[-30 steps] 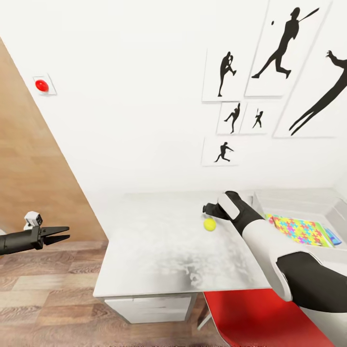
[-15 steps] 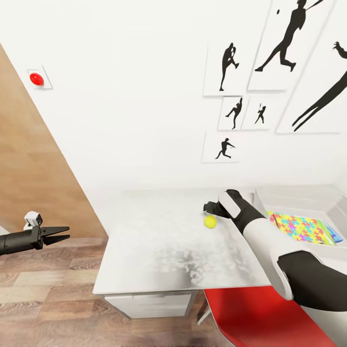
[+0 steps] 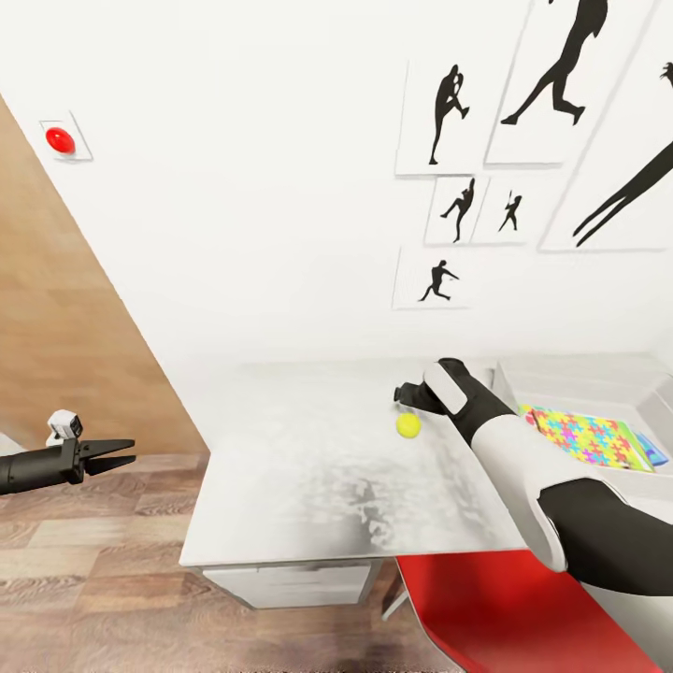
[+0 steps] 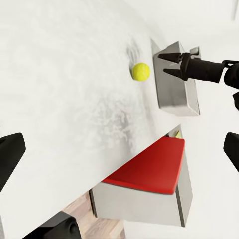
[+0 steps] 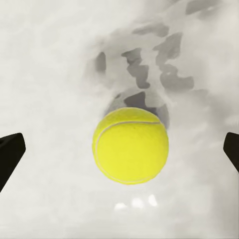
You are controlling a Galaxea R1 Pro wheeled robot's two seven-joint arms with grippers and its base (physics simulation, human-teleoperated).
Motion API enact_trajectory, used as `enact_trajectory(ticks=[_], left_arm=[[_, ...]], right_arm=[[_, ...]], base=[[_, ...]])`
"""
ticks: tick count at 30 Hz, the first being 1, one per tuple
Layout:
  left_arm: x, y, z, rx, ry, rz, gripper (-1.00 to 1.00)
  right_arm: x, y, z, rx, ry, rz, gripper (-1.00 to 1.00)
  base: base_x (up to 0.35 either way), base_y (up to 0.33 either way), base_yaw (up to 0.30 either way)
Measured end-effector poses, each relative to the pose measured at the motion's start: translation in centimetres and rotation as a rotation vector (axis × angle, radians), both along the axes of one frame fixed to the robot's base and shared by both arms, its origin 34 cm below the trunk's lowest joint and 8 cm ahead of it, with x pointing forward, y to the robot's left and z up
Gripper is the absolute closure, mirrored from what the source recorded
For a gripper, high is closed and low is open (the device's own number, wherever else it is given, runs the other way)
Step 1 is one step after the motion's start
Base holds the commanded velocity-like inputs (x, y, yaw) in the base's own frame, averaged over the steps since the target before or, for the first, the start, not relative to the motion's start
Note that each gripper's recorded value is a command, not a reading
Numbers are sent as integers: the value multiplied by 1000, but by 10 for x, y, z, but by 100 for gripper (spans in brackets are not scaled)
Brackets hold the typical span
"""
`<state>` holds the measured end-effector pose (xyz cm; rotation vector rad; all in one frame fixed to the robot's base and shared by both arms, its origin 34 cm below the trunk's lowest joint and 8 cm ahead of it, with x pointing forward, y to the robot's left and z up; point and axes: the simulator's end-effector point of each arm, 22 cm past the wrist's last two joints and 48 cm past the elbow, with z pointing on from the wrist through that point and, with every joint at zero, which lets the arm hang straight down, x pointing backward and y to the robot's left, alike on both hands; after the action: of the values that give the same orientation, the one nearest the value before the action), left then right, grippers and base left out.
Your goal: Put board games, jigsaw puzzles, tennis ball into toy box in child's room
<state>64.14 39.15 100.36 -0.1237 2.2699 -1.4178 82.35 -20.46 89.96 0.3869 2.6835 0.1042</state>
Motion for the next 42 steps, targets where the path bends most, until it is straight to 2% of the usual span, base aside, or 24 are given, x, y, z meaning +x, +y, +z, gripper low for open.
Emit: enact_trajectory(ticks=[24, 29, 34, 39, 42], left_arm=[[0, 1, -21, 1, 40, 0, -100], [-1, 1, -25, 2, 48, 1, -100], [-2, 18, -27, 18, 61, 27, -100], [-3, 42, -27, 27, 73, 79, -100], [-2, 48, -27, 26, 72, 94, -100]], right_arm=[[-3, -5, -27, -4, 38, -6, -100], [-5, 0, -33, 2, 45, -2, -100], [-6, 3, -39, 5, 54, 0, -100], [-7, 2, -45, 5, 62, 0, -100], [-8, 3, -48, 6, 66, 0, -100]], base=[[0, 0, 0], [0, 0, 0], [0, 0, 0], [0, 0, 0], [0, 0, 0]])
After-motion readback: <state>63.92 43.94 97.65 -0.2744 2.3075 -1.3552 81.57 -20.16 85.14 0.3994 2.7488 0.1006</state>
